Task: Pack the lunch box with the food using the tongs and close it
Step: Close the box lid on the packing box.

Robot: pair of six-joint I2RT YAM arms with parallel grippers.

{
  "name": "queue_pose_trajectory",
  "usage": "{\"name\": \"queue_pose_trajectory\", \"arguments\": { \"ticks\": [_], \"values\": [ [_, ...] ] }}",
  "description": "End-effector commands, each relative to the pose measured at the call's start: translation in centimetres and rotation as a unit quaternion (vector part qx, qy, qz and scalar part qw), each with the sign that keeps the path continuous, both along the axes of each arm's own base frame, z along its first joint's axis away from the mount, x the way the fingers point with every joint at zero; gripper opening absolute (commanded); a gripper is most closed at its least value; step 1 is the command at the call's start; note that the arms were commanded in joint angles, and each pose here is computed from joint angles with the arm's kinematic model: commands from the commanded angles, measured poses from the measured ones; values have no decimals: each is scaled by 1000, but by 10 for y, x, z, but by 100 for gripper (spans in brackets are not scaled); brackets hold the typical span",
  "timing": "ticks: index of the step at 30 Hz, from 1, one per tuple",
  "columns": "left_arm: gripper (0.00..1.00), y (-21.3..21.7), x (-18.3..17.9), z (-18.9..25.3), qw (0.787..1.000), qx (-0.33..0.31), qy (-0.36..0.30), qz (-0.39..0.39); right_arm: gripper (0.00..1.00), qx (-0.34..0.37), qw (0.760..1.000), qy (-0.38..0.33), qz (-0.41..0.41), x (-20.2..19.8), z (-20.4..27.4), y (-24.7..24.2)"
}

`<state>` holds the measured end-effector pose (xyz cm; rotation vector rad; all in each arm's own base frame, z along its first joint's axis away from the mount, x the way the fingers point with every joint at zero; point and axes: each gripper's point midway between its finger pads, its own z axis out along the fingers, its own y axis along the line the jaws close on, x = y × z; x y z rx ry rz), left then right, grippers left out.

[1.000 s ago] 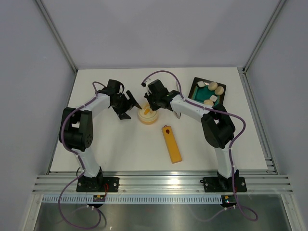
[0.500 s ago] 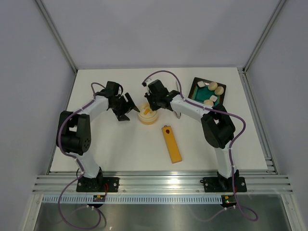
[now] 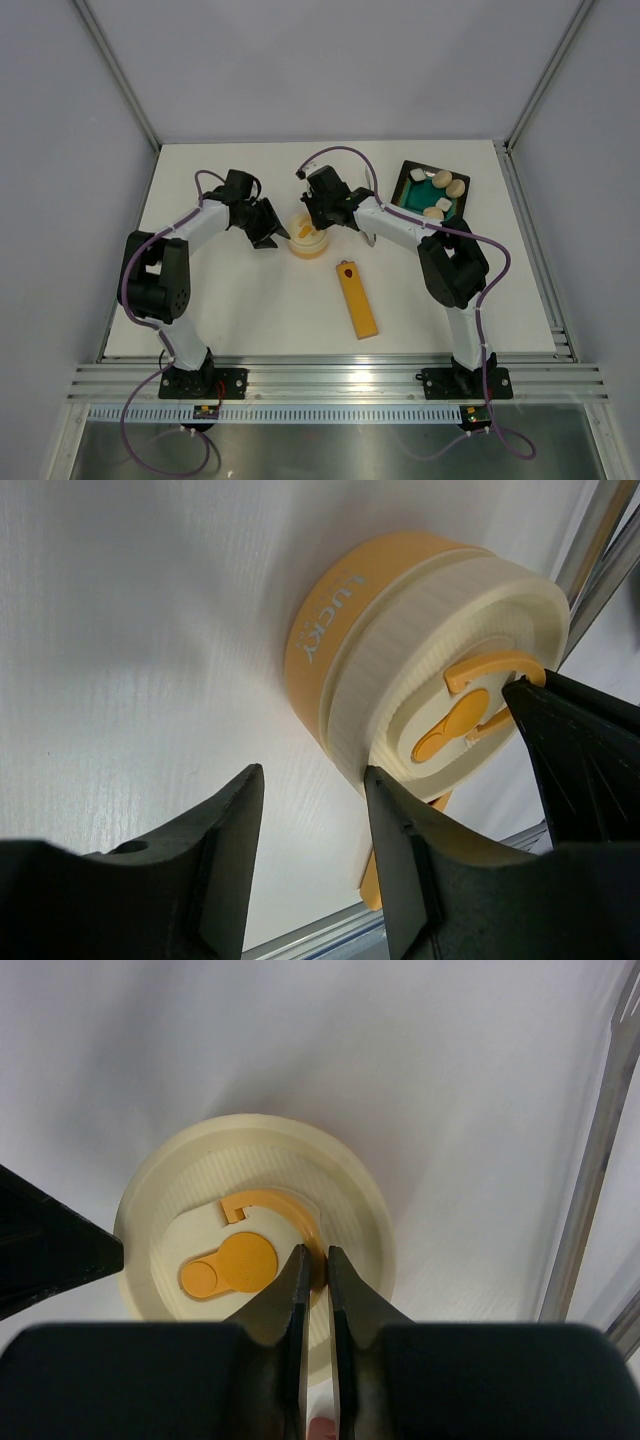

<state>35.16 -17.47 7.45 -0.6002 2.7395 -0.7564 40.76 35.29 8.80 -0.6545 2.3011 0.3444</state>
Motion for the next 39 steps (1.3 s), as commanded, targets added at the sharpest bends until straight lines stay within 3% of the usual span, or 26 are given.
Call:
{"name": "queue_pose_trajectory", "arguments": {
  "ticks": [1, 6, 25, 30, 31, 39],
  "values": [
    [48, -4, 7, 15, 999, -1, -33, -10, 13, 3, 1000, -1, 1, -4, 8, 5],
    [42, -10, 10, 15, 999, -1, -34, -14, 13, 4, 1000, -1, 2, -5, 9, 5],
    [41, -16, 17, 7, 999, 1, -29, -13, 13, 9, 1000, 5, 4, -9, 9, 5],
    [28, -17, 17, 5, 1000, 2, -27, -14, 14, 12, 1000, -1, 0, -7, 15, 4],
    [23, -17, 18, 5, 1000, 2, -26, -13, 15, 12, 1000, -2, -2, -7, 17, 4],
    [22, -18, 19, 7, 1000, 3, -26, -15, 37, 10, 999, -18, -32, 0, 40, -3]
  ]
}}
